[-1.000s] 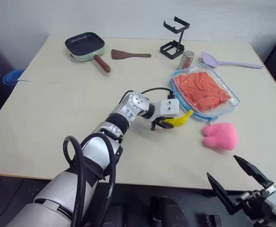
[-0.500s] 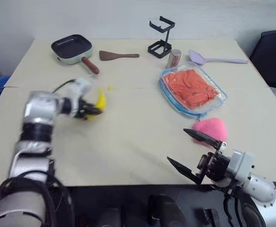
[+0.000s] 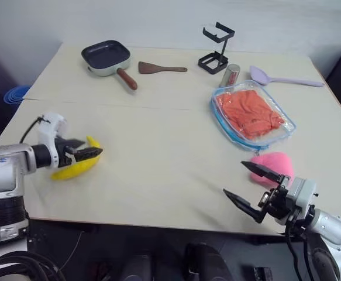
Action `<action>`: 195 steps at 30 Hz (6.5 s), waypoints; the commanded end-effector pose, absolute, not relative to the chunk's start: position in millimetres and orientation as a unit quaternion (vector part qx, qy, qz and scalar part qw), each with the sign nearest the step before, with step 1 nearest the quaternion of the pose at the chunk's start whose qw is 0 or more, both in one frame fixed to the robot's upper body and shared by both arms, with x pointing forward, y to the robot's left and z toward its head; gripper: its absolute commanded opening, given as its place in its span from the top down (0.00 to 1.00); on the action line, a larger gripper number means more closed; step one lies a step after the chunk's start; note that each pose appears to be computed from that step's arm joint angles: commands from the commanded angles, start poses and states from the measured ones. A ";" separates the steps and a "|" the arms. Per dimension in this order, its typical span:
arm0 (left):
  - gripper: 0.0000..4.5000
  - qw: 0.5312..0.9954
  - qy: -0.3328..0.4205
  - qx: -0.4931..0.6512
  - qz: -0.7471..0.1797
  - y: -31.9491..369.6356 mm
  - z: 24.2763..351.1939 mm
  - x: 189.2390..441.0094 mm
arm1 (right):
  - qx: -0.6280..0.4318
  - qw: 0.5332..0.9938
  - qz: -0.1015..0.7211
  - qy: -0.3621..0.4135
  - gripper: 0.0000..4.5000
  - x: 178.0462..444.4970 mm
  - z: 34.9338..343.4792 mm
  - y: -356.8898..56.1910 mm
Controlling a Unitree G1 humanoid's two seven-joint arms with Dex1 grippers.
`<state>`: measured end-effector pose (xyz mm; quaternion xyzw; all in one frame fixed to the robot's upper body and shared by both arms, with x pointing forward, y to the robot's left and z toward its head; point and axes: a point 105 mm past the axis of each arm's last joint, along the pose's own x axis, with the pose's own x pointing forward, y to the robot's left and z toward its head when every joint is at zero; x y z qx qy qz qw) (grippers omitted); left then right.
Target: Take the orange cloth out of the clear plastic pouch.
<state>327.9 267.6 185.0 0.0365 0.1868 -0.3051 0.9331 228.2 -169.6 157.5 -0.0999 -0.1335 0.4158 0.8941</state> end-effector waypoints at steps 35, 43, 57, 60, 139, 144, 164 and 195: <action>0.00 0.816 -0.032 0.063 -0.574 172.4 177.7 269.3 | -0.231 0.953 0.184 0.067 0.99 456.9 184.3 -127.4; 0.00 0.833 -0.022 0.076 -0.547 199.9 177.6 258.3 | -0.351 0.702 0.618 -0.041 0.99 327.2 171.3 -69.8; 0.00 0.849 0.012 0.074 -0.524 213.1 169.0 247.6 | -0.328 0.767 0.550 0.045 0.99 317.3 142.1 -41.9; 0.00 0.848 0.012 0.075 -0.524 212.1 168.7 249.1 | -0.330 0.788 0.518 0.051 0.99 327.0 143.6 -45.5; 0.00 0.823 0.041 0.100 -0.557 202.7 153.4 251.7 | -0.136 0.764 0.631 -0.007 0.00 230.5 188.2 -145.5; 0.00 0.773 0.009 0.179 -0.609 167.5 157.0 253.9 | -0.173 0.786 0.593 0.031 0.00 240.6 193.8 -192.4; 0.26 0.658 -0.006 0.210 -0.723 -24.9 105.8 296.5 | -0.416 0.742 0.525 0.002 0.00 277.9 158.1 -223.6; 1.00 0.739 0.028 0.136 -0.659 98.4 131.1 293.8 | -0.555 0.602 0.570 -0.065 1.00 352.6 143.9 -158.1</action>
